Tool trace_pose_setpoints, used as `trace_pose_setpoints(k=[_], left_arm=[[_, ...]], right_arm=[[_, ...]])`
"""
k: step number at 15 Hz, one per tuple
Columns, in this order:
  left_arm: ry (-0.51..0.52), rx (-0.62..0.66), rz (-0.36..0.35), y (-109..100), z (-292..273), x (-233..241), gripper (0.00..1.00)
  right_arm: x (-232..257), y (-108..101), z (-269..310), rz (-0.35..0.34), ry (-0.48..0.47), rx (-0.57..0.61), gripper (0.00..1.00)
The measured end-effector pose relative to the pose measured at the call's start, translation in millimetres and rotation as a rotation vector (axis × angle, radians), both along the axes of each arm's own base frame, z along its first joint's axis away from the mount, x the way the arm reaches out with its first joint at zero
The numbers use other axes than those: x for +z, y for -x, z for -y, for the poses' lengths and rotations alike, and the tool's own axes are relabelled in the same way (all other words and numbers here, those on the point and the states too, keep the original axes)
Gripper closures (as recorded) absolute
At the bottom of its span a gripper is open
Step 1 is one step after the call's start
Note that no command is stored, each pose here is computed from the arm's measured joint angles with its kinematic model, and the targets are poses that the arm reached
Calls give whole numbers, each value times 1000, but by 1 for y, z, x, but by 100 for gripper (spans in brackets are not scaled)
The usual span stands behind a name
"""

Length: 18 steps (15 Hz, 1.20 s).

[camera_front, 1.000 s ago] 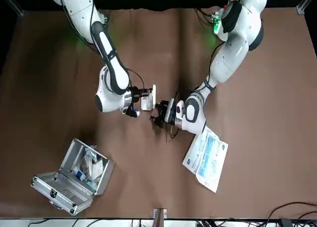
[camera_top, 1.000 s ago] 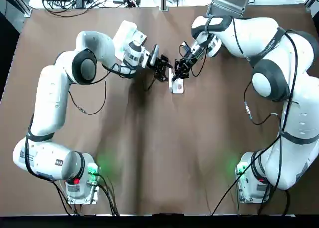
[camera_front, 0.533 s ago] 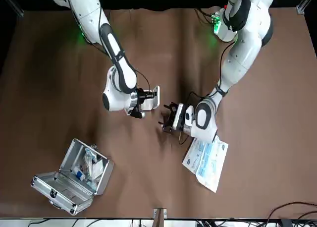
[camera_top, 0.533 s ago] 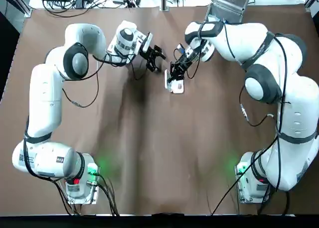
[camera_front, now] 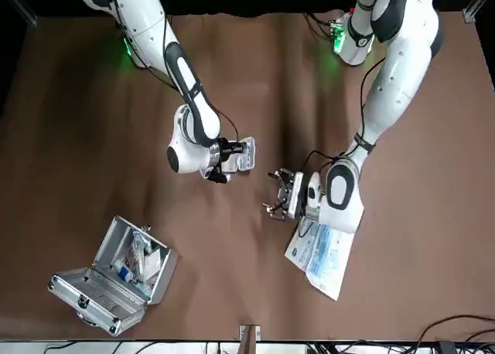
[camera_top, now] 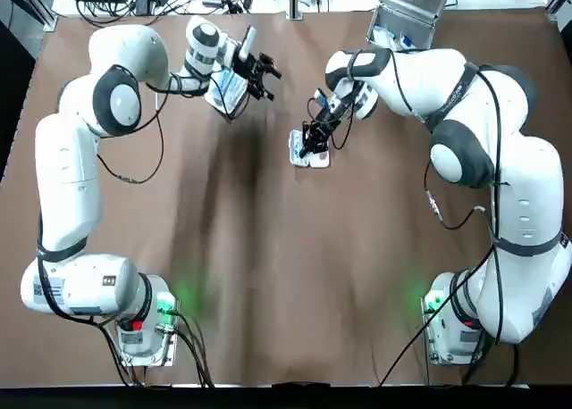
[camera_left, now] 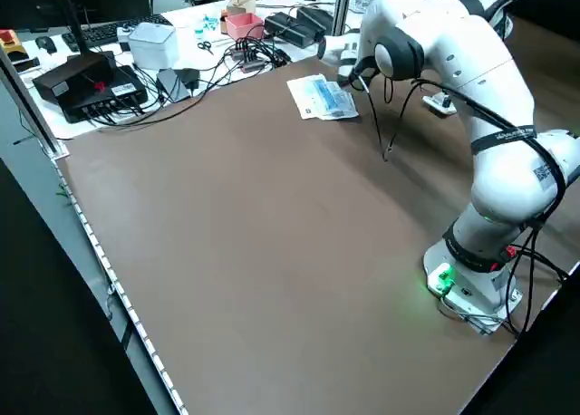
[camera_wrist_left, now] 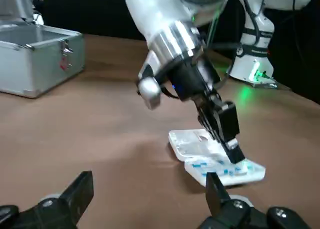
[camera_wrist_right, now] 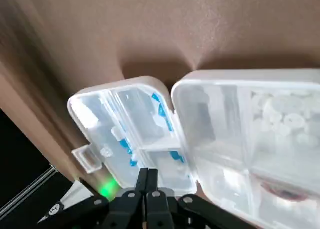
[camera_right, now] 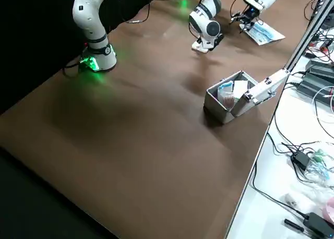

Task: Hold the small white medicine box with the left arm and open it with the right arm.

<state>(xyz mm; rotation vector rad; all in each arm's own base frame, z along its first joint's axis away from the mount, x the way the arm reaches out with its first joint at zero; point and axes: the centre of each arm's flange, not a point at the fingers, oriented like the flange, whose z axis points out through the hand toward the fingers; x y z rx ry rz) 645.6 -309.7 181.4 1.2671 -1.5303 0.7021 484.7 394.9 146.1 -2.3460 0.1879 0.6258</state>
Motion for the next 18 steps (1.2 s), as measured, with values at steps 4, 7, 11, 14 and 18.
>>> trace_pose_setpoints(k=[4, 7, 11, 14, 18], left_arm=[[-27, 66, -42, -17, -27, 31, 0], [-74, 105, -163, -22, -40, 51, 0], [-176, 174, -314, -29, -60, 74, 0], [-250, 229, -419, -32, -71, 82, 0], [-349, 300, -529, -35, -83, 86, 0]], right_arm=[[-2, -1, -1, 2, 0, 3, 99], [-2, 0, -4, 7, -3, 10, 99], [-5, 2, -17, 53, 18, 9, 99], [-6, 1, -18, 58, 19, 11, 99], [-2, -3, -20, 77, 10, 16, 99]])
